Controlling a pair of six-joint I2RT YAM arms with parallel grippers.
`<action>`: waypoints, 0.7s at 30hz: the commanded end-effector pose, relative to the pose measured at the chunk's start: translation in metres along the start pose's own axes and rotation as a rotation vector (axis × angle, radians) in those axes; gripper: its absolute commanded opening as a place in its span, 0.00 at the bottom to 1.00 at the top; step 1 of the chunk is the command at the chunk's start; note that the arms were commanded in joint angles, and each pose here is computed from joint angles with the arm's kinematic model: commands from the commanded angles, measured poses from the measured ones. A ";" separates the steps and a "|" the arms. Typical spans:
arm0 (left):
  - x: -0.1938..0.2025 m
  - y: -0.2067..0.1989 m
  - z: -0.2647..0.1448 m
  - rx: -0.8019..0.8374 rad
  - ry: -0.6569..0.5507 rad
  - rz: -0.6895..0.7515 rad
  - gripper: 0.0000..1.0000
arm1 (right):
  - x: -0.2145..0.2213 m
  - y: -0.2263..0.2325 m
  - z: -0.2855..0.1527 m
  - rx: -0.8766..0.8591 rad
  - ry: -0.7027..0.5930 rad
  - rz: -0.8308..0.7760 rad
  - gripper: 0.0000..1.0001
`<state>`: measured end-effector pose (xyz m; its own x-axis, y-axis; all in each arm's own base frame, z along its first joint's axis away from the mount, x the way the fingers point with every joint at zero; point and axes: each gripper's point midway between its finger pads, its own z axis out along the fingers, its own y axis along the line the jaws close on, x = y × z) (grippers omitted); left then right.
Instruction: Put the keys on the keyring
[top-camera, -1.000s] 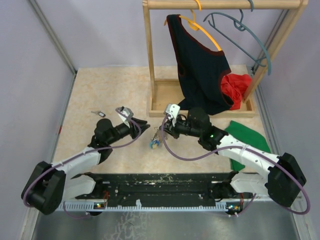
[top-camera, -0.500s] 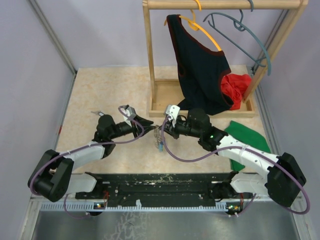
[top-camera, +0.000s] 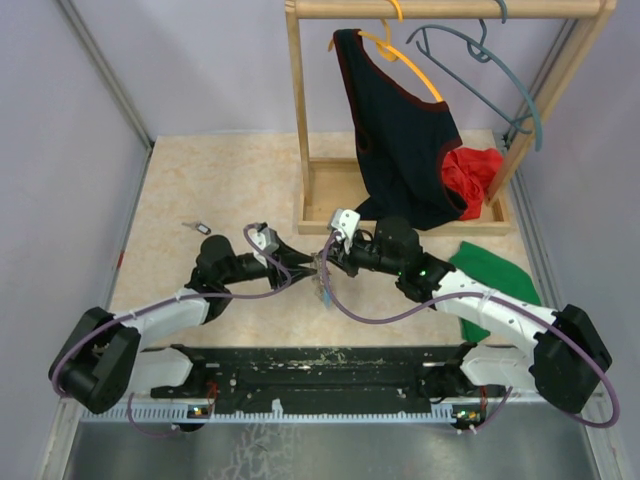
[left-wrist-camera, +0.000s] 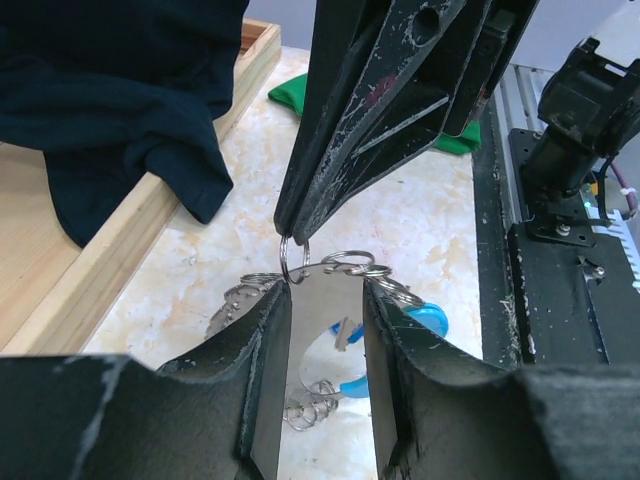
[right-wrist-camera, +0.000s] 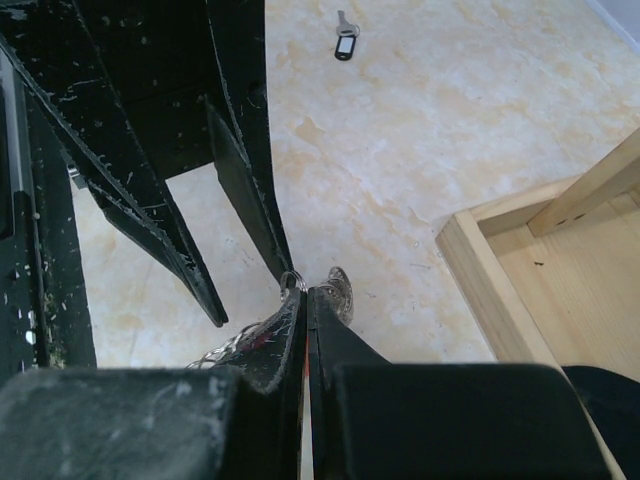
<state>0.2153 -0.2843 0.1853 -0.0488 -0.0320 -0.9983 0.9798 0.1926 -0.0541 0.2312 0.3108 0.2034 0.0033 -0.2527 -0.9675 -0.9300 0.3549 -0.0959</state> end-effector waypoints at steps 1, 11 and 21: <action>0.002 -0.003 -0.005 -0.010 0.008 0.028 0.41 | -0.025 -0.006 0.002 0.013 -0.078 -0.046 0.00; -0.006 0.011 -0.001 -0.074 -0.022 0.043 0.39 | -0.022 0.004 0.000 -0.042 -0.079 -0.079 0.00; -0.012 -0.001 0.001 0.030 -0.019 0.149 0.39 | -0.021 0.009 0.000 -0.076 -0.081 -0.101 0.00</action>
<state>0.2222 -0.2792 0.1837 0.0176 -0.0139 -0.9997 0.9704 0.2409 0.0138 0.2233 0.3131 0.2003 0.0453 -0.2658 -0.9630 -0.9480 0.2925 -0.1253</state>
